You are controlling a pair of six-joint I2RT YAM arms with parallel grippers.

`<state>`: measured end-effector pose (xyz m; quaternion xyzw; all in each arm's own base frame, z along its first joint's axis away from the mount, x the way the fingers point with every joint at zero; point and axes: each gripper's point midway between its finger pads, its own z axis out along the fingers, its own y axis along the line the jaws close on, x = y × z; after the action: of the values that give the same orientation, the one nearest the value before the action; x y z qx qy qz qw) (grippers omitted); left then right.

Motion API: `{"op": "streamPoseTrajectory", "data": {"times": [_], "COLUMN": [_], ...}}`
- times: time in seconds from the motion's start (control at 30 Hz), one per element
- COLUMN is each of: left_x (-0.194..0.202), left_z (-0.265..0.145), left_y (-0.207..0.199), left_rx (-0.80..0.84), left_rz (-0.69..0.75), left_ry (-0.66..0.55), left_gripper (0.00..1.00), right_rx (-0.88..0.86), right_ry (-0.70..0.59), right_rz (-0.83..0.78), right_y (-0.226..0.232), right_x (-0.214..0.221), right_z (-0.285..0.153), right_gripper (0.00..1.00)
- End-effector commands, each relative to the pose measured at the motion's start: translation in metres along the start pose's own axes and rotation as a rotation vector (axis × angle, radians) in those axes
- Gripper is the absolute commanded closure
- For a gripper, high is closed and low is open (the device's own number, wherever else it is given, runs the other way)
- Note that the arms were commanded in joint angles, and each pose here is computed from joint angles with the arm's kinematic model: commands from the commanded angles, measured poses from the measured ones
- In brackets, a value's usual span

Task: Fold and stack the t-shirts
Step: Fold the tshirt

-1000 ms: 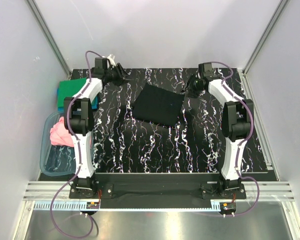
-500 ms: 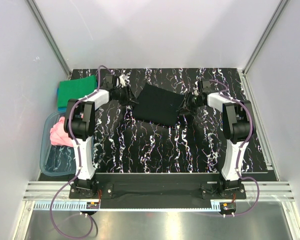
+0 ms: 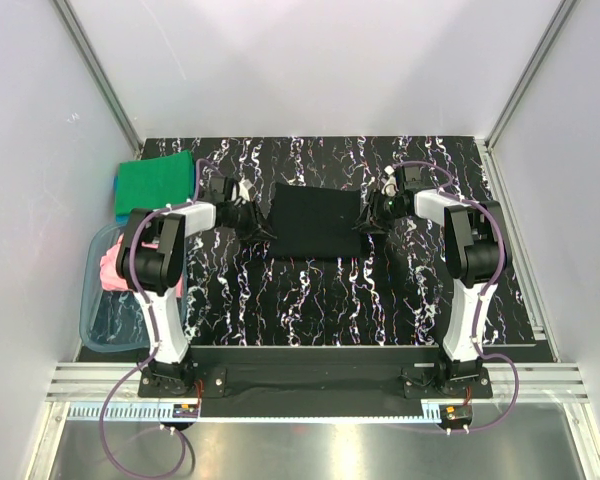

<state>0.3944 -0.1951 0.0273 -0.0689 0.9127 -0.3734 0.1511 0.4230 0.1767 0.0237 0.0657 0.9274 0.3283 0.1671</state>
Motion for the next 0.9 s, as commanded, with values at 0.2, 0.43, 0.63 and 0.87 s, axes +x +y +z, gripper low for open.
{"op": "streamPoseTrajectory", "data": {"times": [0.2,0.43,0.63,0.87], "left_x": [-0.036,-0.04,-0.049,-0.033], "left_z": [-0.06,-0.035,-0.027,-0.01], "left_y": [-0.029,-0.017,-0.01,-0.015], "left_rx": [-0.129,-0.1,-0.114,-0.034], "left_rz": [0.124,0.163,0.205,0.186], "left_ry": [-0.13,-0.104,-0.116,-0.06], "left_gripper": [0.58,0.57,0.52,0.67], "right_rx": [-0.062,-0.1,-0.11,-0.115], "right_ry": [-0.05,-0.036,-0.025,-0.028], "right_rz": [-0.082,-0.037,-0.003,0.047], "right_y": [0.041,0.042,0.032,0.02], "right_x": [-0.008,0.006,0.016,0.031], "right_z": [-0.045,-0.042,-0.03,-0.02], "right_gripper": [0.5,0.49,0.49,0.5]}}
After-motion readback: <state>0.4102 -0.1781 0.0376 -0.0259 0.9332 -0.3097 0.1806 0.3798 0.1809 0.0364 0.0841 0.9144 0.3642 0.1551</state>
